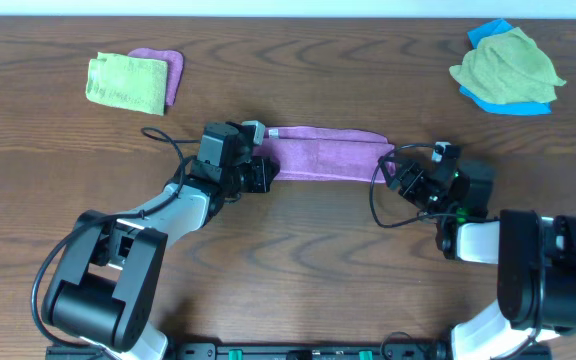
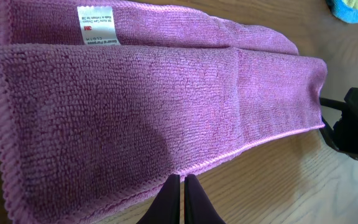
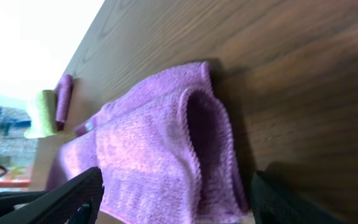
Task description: Fold the cloth
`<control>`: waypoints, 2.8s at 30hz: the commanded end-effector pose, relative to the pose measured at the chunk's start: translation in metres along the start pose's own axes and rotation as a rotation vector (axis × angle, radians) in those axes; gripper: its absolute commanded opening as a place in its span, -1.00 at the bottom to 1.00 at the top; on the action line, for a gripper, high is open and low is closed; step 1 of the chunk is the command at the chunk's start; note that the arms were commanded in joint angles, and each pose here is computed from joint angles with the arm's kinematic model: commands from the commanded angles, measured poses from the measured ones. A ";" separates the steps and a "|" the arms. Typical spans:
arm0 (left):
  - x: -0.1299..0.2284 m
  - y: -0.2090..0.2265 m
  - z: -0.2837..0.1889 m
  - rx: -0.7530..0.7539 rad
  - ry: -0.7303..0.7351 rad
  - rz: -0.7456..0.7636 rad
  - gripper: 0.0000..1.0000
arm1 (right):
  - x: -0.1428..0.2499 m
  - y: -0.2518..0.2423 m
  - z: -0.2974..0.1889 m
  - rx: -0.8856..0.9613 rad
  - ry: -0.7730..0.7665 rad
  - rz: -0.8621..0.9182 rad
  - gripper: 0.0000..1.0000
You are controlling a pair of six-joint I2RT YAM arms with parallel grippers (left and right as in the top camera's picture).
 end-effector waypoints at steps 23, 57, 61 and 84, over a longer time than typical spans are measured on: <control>-0.003 0.009 0.001 -0.084 -0.023 0.002 -0.89 | 0.015 0.013 0.014 -0.052 0.089 0.090 0.51; -0.018 0.036 0.040 -0.197 0.012 0.043 -0.89 | 0.014 0.019 0.013 -0.099 0.093 0.055 0.45; -0.014 0.039 0.045 -0.198 0.029 0.031 -0.88 | 0.012 0.017 0.014 -0.081 0.079 0.043 0.44; -0.014 0.037 0.045 -0.178 0.033 0.033 -0.88 | 0.025 -0.008 0.014 0.123 0.108 0.071 0.31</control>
Point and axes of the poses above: each gripper's point midway between its finger pads, its own z axis out along the fingers, its own y axis along the line the jaws close on, x = y × z, the point moved 6 cm from there along -z, back along the fingers, and after that the axes turned 12 degrees about -z, right-handed, at the moved point
